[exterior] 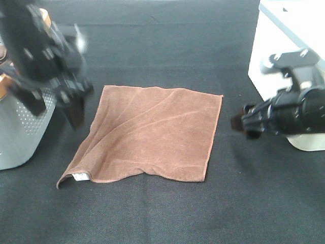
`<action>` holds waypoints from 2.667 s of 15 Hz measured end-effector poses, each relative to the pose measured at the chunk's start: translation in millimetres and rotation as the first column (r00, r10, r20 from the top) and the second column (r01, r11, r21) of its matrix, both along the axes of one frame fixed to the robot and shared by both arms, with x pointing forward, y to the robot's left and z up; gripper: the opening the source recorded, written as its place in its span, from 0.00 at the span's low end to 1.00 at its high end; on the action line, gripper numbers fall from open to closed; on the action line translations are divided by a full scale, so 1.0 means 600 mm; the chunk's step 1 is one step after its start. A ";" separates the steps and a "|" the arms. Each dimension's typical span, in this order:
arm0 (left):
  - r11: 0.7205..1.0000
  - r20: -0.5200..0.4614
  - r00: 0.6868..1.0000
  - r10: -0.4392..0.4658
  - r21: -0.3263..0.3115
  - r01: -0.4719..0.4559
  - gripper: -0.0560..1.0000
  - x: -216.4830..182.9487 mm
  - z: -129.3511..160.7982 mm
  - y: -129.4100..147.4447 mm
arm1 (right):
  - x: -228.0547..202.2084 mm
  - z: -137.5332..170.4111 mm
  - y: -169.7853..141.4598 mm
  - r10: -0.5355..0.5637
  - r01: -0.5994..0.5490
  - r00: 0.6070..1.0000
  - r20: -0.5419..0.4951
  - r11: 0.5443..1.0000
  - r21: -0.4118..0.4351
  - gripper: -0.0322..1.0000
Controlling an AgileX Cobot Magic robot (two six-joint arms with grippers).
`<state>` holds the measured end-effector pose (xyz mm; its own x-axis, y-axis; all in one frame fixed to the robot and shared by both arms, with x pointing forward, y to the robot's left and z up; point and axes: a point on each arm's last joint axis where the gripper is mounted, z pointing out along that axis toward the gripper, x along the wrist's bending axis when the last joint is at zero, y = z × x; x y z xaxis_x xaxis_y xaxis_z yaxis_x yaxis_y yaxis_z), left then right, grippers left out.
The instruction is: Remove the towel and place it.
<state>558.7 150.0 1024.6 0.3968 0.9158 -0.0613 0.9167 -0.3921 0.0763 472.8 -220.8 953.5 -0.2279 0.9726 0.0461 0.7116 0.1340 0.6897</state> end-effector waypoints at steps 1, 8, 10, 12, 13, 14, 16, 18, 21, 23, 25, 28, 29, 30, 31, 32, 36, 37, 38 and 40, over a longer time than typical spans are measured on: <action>1.000 0.060 0.998 0.001 -0.026 0.001 0.77 -0.013 0.037 0.006 | -0.007 0.011 -0.001 0.005 -0.005 1.000 0.026 1.000 0.014 0.75; 0.977 0.511 0.856 0.073 -0.209 0.041 0.77 -0.197 0.292 0.095 | -0.077 0.045 0.036 0.386 -0.385 0.922 0.032 0.909 0.161 0.75; 0.968 0.580 0.808 0.102 -0.246 0.055 0.77 -0.244 0.325 0.117 | -0.099 0.026 0.029 0.442 -0.429 0.885 -0.144 0.896 0.117 0.75; 0.965 0.609 0.785 0.114 -0.256 0.058 0.77 -0.286 0.326 0.137 | -0.109 0.021 0.014 0.375 -0.373 0.872 -0.314 0.925 0.068 0.75; 0.964 0.607 0.785 0.126 -0.262 0.047 0.77 -0.306 0.316 0.147 | -0.113 0.029 0.007 0.337 -0.350 0.856 -0.392 0.936 0.041 0.75; 0.964 0.573 0.806 0.145 -0.266 0.016 0.77 -0.331 0.281 0.158 | -0.127 0.042 -0.004 0.297 -0.333 0.834 -0.466 0.943 0.005 0.75; 0.968 0.538 0.828 0.158 -0.251 -0.021 0.77 -0.376 0.219 0.181 | -0.157 0.061 -0.015 0.285 -0.330 0.808 -0.515 0.944 0.005 0.75; 0.971 0.527 0.835 0.157 -0.238 -0.033 0.77 -0.439 0.137 0.211 | -0.194 0.097 -0.028 0.269 -0.290 0.853 -0.448 0.957 0.021 0.75; 0.969 0.569 0.807 0.155 -0.249 -0.011 0.77 -0.484 0.092 0.232 | -0.233 0.127 -0.044 0.230 -0.233 0.906 -0.355 0.972 0.034 0.75; 0.971 0.627 0.771 0.111 -0.232 0.049 0.77 -0.515 0.057 0.246 | -0.270 0.147 -0.065 0.200 -0.204 0.946 -0.257 0.979 0.010 0.75; 0.966 0.693 0.713 0.107 -0.242 0.089 0.77 -0.539 0.052 0.257 | -0.318 0.163 -0.089 0.172 -0.173 0.978 -0.114 0.985 0.000 0.75; 0.965 0.722 0.685 0.096 -0.236 0.113 0.77 -0.539 0.051 0.257 | -0.362 0.173 -0.105 0.172 -0.174 0.984 0.057 0.984 0.030 0.75; 0.962 0.742 0.663 0.103 -0.243 0.123 0.77 -0.535 0.053 0.255 | -0.372 0.174 -0.109 0.170 -0.175 0.980 0.099 0.984 0.038 0.75; 0.958 0.764 0.635 0.115 -0.254 0.132 0.77 -0.528 0.053 0.252 | -0.379 0.174 -0.112 0.169 -0.176 0.976 0.137 0.983 0.040 0.75; 0.956 0.772 0.624 0.120 -0.258 0.137 0.77 -0.524 0.050 0.250 | -0.383 0.173 -0.113 0.177 -0.185 0.971 0.161 0.982 0.034 0.75; 0.956 0.774 0.621 0.121 -0.259 0.138 0.77 -0.523 0.049 0.250 | -0.381 0.170 -0.113 0.182 -0.191 0.965 0.189 0.981 0.029 0.75; 0.956 0.774 0.621 0.121 -0.260 0.138 0.77 -0.521 0.046 0.249 | -0.375 0.166 -0.111 0.179 -0.188 0.961 0.212 0.982 0.024 0.75; 0.956 0.774 0.621 0.121 -0.260 0.138 0.77 -0.521 0.046 0.249 | -0.375 0.166 -0.111 0.173 -0.185 0.962 0.211 0.982 0.035 0.75; 0.956 0.774 0.621 0.121 -0.260 0.138 0.77 -0.521 0.046 0.249 | -0.375 0.166 -0.111 0.173 -0.185 0.962 0.210 0.982 0.037 0.75; 0.956 0.774 0.621 0.121 -0.260 0.138 0.77 -0.521 0.046 0.249 | -0.375 0.166 -0.110 0.173 -0.185 0.962 0.211 0.982 0.040 0.75</action>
<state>246.1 299.4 1052.5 0.4203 0.9068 0.0336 0.4567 -0.2434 0.8557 247.9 -287.1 1053.2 -0.4086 0.9120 0.0358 0.5220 0.2014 0.8288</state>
